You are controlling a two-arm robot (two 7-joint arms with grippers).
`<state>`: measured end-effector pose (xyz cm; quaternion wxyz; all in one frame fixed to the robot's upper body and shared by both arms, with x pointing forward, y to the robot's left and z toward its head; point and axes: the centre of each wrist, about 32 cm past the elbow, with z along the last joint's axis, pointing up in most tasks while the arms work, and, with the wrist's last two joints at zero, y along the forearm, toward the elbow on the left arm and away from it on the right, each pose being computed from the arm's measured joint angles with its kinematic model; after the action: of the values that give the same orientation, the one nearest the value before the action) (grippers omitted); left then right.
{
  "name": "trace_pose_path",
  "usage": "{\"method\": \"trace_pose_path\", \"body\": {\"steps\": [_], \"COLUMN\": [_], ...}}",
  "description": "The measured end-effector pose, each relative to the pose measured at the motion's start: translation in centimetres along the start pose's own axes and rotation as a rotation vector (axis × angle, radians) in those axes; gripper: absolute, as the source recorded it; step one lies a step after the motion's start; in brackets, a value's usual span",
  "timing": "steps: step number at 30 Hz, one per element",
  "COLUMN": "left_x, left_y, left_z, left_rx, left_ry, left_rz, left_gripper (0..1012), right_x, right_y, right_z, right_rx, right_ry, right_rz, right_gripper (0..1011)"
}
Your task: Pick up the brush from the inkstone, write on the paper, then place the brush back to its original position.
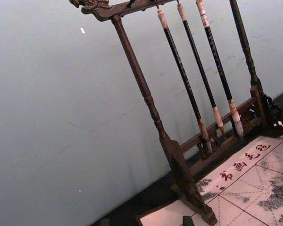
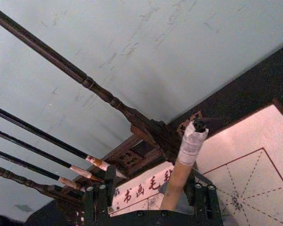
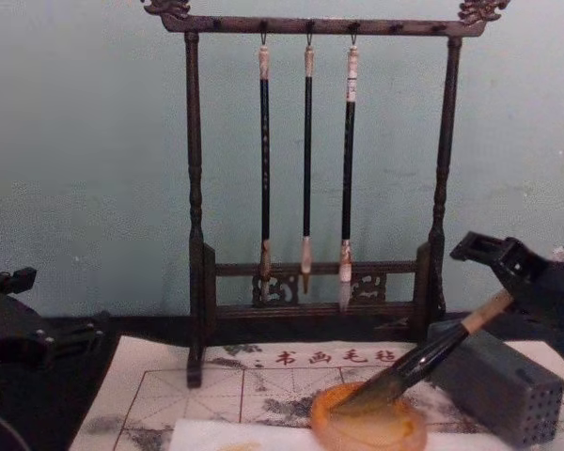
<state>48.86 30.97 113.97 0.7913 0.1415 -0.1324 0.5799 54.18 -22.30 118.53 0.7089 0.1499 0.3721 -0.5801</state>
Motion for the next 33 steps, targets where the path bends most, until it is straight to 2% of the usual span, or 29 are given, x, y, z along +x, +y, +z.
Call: {"method": "trace_pose_path", "body": {"steps": [5,17,33], "left_x": [0.00,0.00,0.00], "left_y": [0.00,0.00,0.00], "left_z": [0.00,0.00,0.00], "left_rx": [0.000,0.000,0.000], "left_ry": [0.000,0.000,0.000], "left_rz": [0.000,0.000,0.000], "left_gripper": [1001,1001,1001], "right_x": [0.0,0.0,1.1], "right_y": [0.0,0.0,0.4], "right_z": [0.0,0.0,0.2], "right_rx": [0.000,0.000,-0.001], "right_ry": [0.000,0.000,-0.002], "right_rz": [0.000,0.000,-0.024], "right_gripper": [1002,1000,1000]}}
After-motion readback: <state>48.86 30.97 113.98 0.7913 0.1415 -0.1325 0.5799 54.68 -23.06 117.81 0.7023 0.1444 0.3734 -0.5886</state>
